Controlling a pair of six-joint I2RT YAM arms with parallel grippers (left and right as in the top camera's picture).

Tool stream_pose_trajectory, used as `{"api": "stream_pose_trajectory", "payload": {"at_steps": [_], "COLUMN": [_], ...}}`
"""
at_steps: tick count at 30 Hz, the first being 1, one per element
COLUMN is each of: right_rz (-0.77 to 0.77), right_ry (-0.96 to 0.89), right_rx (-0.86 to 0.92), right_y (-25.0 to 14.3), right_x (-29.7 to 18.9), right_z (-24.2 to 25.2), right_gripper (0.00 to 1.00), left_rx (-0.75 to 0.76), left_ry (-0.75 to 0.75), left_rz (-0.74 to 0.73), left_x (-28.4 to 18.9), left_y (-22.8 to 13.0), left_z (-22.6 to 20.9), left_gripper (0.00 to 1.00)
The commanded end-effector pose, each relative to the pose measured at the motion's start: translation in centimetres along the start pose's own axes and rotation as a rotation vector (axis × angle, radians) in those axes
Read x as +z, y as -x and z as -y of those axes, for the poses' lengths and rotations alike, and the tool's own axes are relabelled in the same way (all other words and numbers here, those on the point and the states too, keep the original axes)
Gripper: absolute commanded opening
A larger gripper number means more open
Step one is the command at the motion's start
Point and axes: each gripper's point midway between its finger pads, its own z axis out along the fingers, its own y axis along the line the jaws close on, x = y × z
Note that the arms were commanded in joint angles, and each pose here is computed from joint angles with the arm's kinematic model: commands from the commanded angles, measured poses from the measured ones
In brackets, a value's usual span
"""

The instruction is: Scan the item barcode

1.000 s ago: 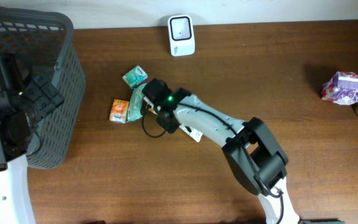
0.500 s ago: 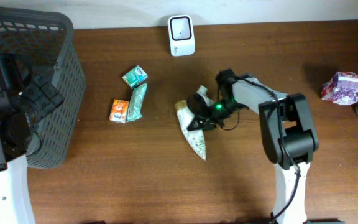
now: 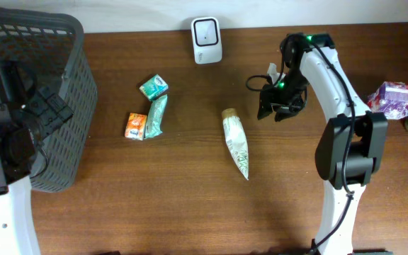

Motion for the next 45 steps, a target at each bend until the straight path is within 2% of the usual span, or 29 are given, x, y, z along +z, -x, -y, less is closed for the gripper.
{"api": "stream_pose_trajectory", "payload": {"at_steps": [1, 3, 6, 8, 9, 10, 14, 17, 26, 29, 31, 32, 33, 35, 37, 38, 41, 42, 44, 45], "right_rz": [-0.032, -0.037, 0.044, 0.067, 0.061, 0.053, 0.055, 0.039, -0.042, -0.048, -0.053, -0.047, -0.046, -0.050, -0.047, -0.041, -0.050, -0.052, -0.038, -0.027], "right_ry": [-0.099, -0.233, -0.546, -0.613, -0.641, -0.645, -0.641, -0.554, -0.590, -0.593, -0.595, -0.592, -0.592, -0.592, -0.565, -0.539, -0.277, -0.112, 0.192, 0.289], "right_rx": [-0.089, -0.133, -0.111, -0.125, -0.140, -0.149, -0.191, -0.185, -0.170, -0.170, -0.169, -0.170, -0.172, -0.181, -0.160, -0.146, -0.244, -0.306, -0.389, -0.406], "right_y": [-1.2, -1.5, -1.5, -2.4, -3.4, -3.9, -4.5, -4.6, -5.4, -5.6, -5.7, -5.6, -5.5, -5.6, -5.1, -4.8, -3.5, -3.2, -2.8, -2.7], "right_x": [0.3, 1.0, 0.2, 0.1, 0.4, 0.7, 1.8, 3.0, 9.0, 10.6, 10.9, 11.0, 11.0, 10.9, 9.3, 8.4, 5.3, 4.3, 2.2, 1.4], "right_z": [-2.0, -3.1, -3.5, -5.4, -6.5, -7.2, -9.1, -10.3, -6.8, -6.0, -5.7, -5.8, -5.8, -5.9, -6.3, -6.7, -9.9, -11.6, -13.8, -14.2], "right_gripper": [0.50, 0.50, 0.54, 0.56, 0.60, 0.99, 0.99, 0.99, 0.99, 0.91, 0.75, 0.61, 0.51, 0.37, 0.09, 0.08, 0.07, 0.04, 0.04, 0.04], "left_rx": [-0.016, -0.016, -0.016, -0.016, -0.016, -0.016, -0.016, -0.016, -0.016, -0.016, -0.016, -0.016, -0.016, -0.016, -0.016, -0.016, -0.016, -0.016, -0.016, -0.016], "left_ry": [0.000, 0.000, 0.000, 0.000, 0.000, 0.000, 0.000, 0.000, 0.000, 0.000, 0.000, 0.000, 0.000, 0.000, 0.000, 0.000, 0.000, 0.000, 0.000, 0.000], "left_rz": [0.008, 0.008, 0.008, 0.008, 0.008, 0.008, 0.008, 0.008, 0.008, 0.008, 0.008, 0.008, 0.008, 0.008, 0.008, 0.008, 0.008, 0.008, 0.008, 0.008], "left_x": [-0.3, -0.3, -0.3, -0.3, -0.3, -0.3, -0.3, -0.3, -0.3, -0.3, -0.3, -0.3, -0.3, -0.3, -0.3, -0.3, -0.3, -0.3, -0.3, -0.3], "left_y": [0.1, 0.1, 0.1, 0.1, 0.1, 0.1, 0.1, 0.1, 0.1, 0.1, 0.1, 0.1, 0.1, 0.1, 0.1, 0.1, 0.1, 0.1, 0.1, 0.1], "left_z": [-0.2, -0.2, -0.2, -0.2, -0.2, -0.2, -0.2, -0.2, -0.2, -0.2, -0.2, -0.2, -0.2, -0.2, -0.2, -0.2, -0.2, -0.2, -0.2, -0.2], "left_gripper": [0.99, 0.99, 0.99, 0.99, 0.99, 0.99, 0.99, 0.99, 0.99, 0.99, 0.99, 0.99, 0.99, 0.99, 0.99, 0.99, 0.99, 0.99, 0.99, 0.99]}}
